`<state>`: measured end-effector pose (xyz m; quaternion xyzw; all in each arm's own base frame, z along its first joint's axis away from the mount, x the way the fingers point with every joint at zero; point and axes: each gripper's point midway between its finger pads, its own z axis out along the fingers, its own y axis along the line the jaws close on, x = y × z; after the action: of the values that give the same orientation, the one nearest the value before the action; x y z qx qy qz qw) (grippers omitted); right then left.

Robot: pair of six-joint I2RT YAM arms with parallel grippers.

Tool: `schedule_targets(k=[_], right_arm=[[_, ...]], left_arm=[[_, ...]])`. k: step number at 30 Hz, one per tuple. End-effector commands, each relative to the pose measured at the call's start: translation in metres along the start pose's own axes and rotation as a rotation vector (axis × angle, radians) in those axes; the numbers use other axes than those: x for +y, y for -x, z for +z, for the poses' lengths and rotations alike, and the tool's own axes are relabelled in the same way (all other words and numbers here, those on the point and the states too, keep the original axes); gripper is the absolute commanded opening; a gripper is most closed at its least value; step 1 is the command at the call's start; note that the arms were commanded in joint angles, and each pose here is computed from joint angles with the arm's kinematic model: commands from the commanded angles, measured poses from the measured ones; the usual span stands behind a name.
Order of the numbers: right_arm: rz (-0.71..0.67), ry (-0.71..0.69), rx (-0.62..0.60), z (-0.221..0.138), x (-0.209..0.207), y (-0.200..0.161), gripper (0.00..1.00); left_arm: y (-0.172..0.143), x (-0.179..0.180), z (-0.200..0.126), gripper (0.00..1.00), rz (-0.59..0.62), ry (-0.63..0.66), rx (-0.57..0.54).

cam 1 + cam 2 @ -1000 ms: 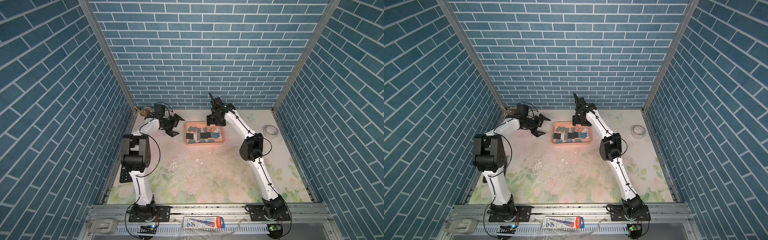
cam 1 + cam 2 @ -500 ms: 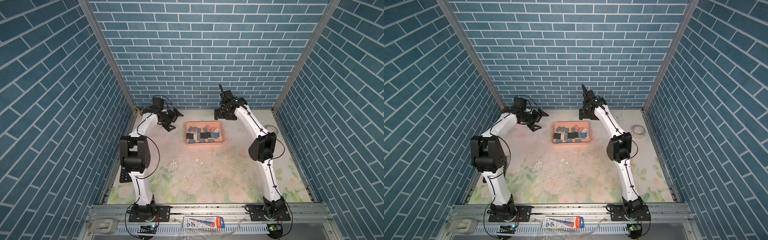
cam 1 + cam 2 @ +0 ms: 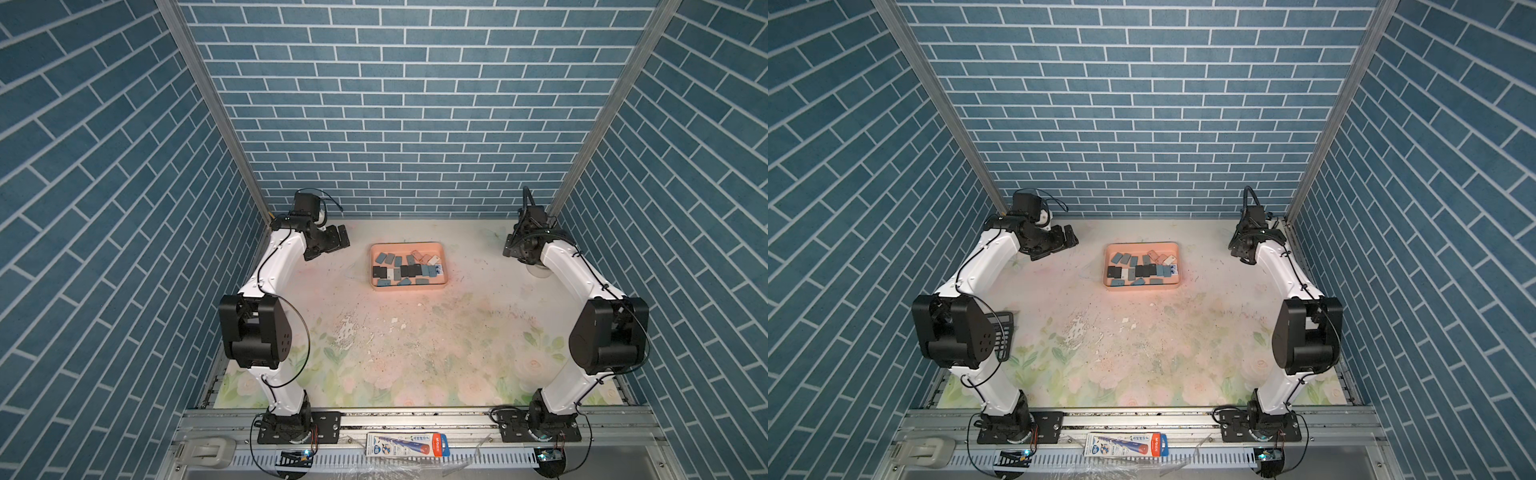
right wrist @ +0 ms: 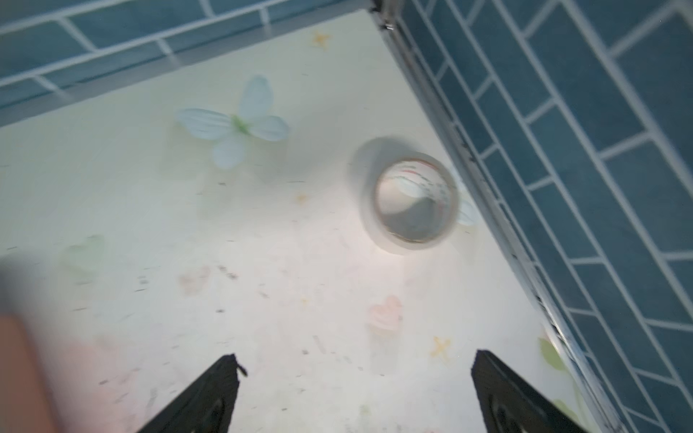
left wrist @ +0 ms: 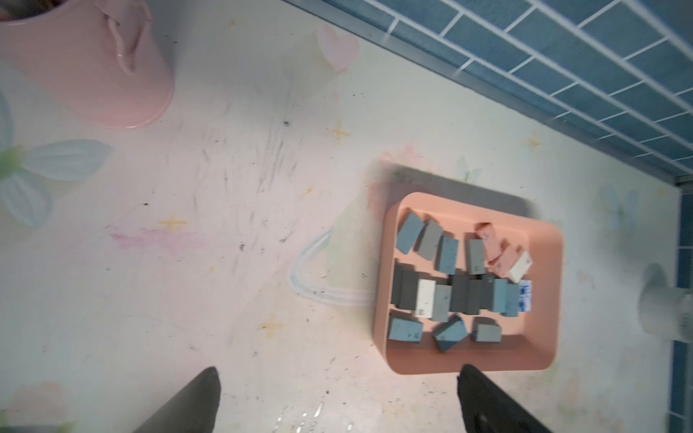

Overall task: Put the eraser in the storage box
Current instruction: Reset both arms

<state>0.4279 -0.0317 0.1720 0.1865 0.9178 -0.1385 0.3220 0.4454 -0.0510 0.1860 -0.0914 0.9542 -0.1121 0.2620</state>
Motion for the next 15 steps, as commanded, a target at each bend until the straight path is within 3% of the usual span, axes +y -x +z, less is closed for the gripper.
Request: schedule_targets(k=[1,4,7,15], right_arm=[[0.059,-0.131,-0.171,-0.009,-0.037,0.018,0.99],[0.023,-0.213,-0.22,-0.004,-0.057,0.009,0.99],[0.018,-0.195,-0.248,0.002,-0.058,-0.003,0.99],[0.004,-0.127,-0.313,0.005,-0.063,-0.046,0.99]], left_arm=[[-0.001,0.022,0.005,1.0,0.173,0.104,-0.078],[-0.011,0.043,0.014,0.99,0.242,0.184,-0.16],[-0.02,0.065,0.022,1.0,0.27,0.272,-0.221],[-0.037,0.113,0.052,1.0,0.212,0.377,-0.269]])
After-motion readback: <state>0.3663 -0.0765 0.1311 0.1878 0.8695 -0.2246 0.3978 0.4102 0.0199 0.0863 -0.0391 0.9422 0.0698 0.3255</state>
